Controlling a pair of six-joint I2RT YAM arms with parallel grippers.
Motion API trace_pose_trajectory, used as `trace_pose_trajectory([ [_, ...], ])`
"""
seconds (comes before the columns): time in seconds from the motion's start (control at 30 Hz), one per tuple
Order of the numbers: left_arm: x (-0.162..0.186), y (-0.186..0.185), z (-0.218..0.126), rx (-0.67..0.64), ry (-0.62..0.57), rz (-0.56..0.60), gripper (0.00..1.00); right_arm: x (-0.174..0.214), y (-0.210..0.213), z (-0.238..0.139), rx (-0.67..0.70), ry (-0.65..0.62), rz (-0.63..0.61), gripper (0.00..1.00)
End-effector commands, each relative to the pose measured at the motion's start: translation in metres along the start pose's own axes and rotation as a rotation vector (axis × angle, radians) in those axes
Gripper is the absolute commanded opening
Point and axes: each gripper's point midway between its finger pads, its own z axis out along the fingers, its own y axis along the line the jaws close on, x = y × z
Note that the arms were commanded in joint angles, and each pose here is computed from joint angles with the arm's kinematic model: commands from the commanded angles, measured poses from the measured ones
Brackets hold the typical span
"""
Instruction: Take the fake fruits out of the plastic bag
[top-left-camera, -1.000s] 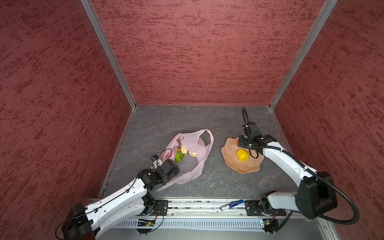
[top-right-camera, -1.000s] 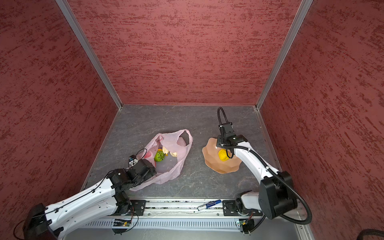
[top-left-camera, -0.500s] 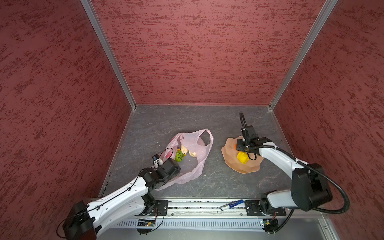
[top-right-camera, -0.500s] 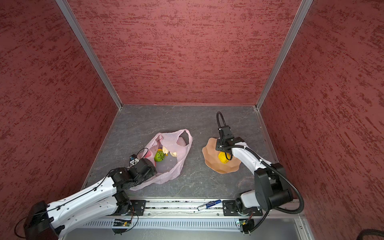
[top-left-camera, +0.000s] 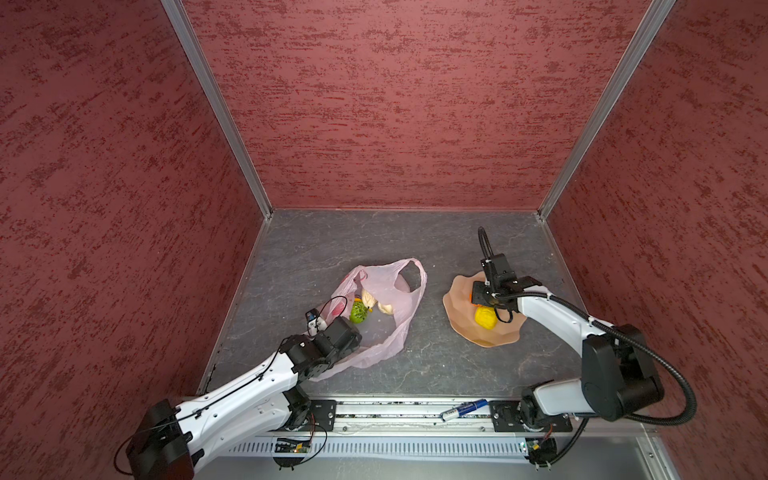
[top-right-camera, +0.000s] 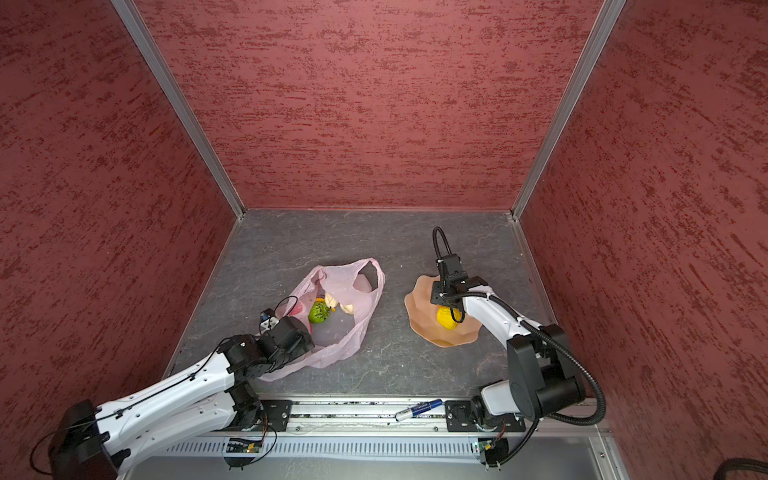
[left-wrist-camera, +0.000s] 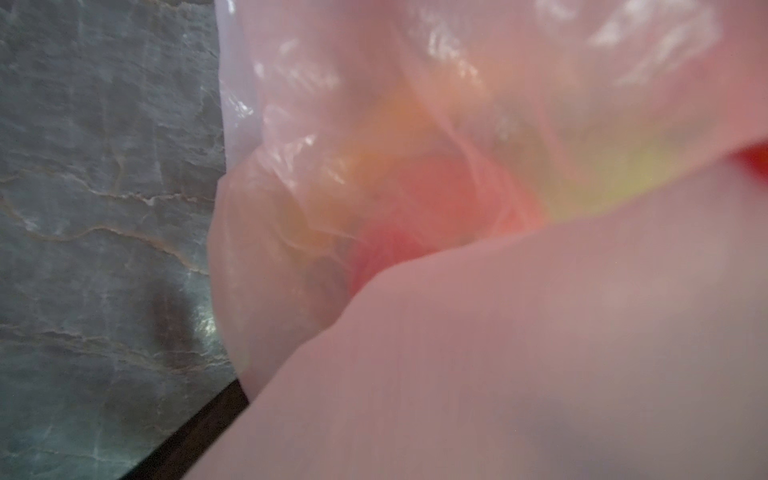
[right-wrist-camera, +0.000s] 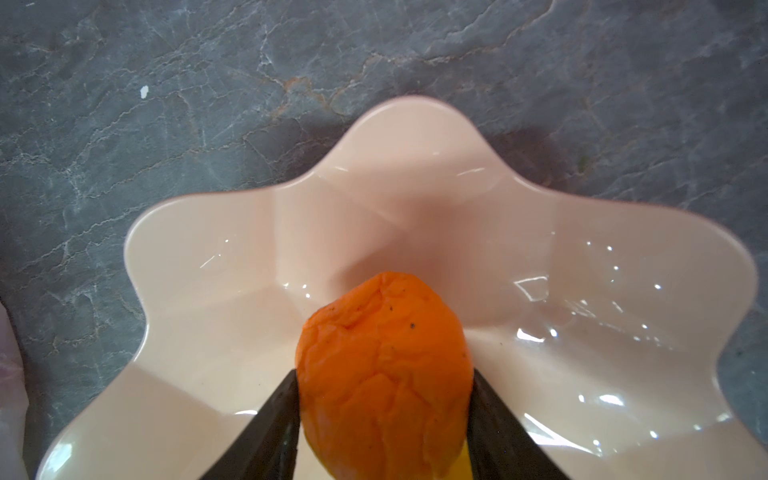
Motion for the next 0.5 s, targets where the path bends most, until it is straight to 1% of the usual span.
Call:
trace_pose_trajectory([
  [0.0, -0.005, -0.009, -0.005, 0.033, -0.01, -0.007, 0.98, -0.013, 0.0, -0.004, 0.008, -0.033, 0.0, 0.65],
  [0.13, -0.006, -0.008, -0.005, 0.035, -0.014, -0.008, 0.98, -0.018, 0.0, -0.01, 0.015, -0.045, -0.004, 0.7],
  [0.23, -0.006, -0.008, -0.006, 0.036, -0.015, -0.01, 0.98, -0.025, 0.0, -0.02, 0.016, -0.064, -0.008, 0.71],
  [0.33, -0.006, -0.007, -0.006, 0.036, -0.017, -0.012, 0.98, -0.038, 0.012, -0.045, -0.037, -0.103, -0.015, 0.69],
  [0.47, -0.007, -0.007, -0.006, 0.039, -0.023, -0.018, 0.98, -0.05, 0.046, -0.089, -0.106, -0.166, -0.063, 0.64],
])
